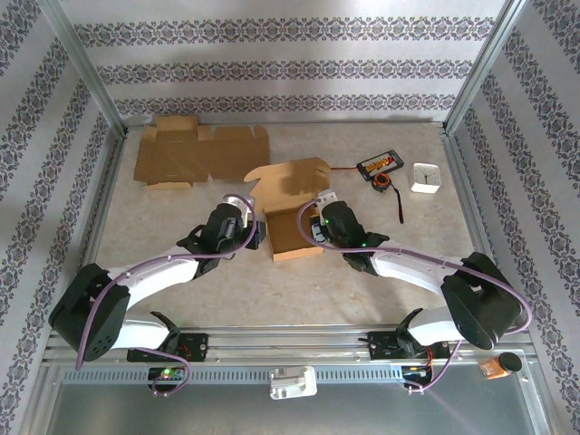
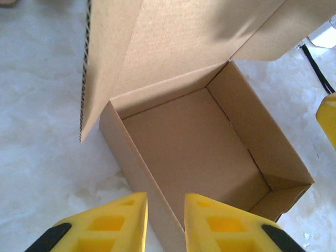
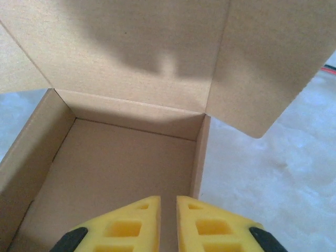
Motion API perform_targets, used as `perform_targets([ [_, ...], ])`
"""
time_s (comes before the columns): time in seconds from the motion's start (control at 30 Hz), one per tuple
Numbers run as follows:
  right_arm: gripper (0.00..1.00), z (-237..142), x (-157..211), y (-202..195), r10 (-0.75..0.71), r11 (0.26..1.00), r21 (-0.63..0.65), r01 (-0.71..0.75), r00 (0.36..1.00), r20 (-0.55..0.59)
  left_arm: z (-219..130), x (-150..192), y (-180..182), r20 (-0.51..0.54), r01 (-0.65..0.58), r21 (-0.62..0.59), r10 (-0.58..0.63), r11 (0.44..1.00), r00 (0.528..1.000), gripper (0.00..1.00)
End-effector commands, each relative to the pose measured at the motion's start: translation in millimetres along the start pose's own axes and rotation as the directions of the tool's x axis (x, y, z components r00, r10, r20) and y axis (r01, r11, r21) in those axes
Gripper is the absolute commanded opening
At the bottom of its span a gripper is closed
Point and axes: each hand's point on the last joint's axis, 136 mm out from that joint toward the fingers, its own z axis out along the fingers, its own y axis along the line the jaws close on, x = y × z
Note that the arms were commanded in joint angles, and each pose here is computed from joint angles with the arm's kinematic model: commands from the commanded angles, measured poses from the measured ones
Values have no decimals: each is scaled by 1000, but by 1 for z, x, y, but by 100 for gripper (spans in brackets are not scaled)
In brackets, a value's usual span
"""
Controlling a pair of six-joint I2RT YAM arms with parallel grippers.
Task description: Fold the paper box
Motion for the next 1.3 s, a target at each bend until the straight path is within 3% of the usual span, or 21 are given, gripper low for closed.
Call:
perform_targets([
  [0.0, 29, -17, -19, 3, -8, 1000, -18, 9, 998, 59, -12, -21, -16, 80, -18, 45, 14, 999, 997, 31],
  [0.13, 74, -44, -39, 6, -45, 992, -114, 57, 994, 104, -44, -43, -12, 153, -65, -20, 68, 998, 986, 47],
  [0.17, 82, -49, -46, 0, -36, 990, -131, 51, 993, 116, -53, -50, -9, 167, -74, -52, 81, 996, 983, 48],
  [0.27, 89, -58, -63, -11, 0, 971, -240, 24, 995, 100, -74, -66, -3, 180, -104, -125, 125, 987, 976, 56],
  [0.43, 98, -56, -95, -22, 69, 916, -398, -57, 998, 15, -75, -77, -12, 47, -123, -39, 125, 992, 991, 64],
  [0.57, 97, -42, -112, -22, 110, 888, -442, -123, 992, -54, -69, -85, -21, -61, -107, -2, 107, 994, 992, 66],
  [0.8, 81, -15, -111, -29, 184, 894, -381, -235, 969, -167, -56, -96, -12, -169, -73, -47, 64, 996, 983, 70],
  [0.97, 75, -9, -106, -35, 192, 909, -338, -243, 966, -175, -47, -104, -8, -184, -102, -76, 86, 992, 979, 73],
  [1.27, 74, -7, -119, -32, 166, 912, -347, -217, 971, -172, -33, -124, -2, -198, -174, -108, 150, 979, 969, 74],
])
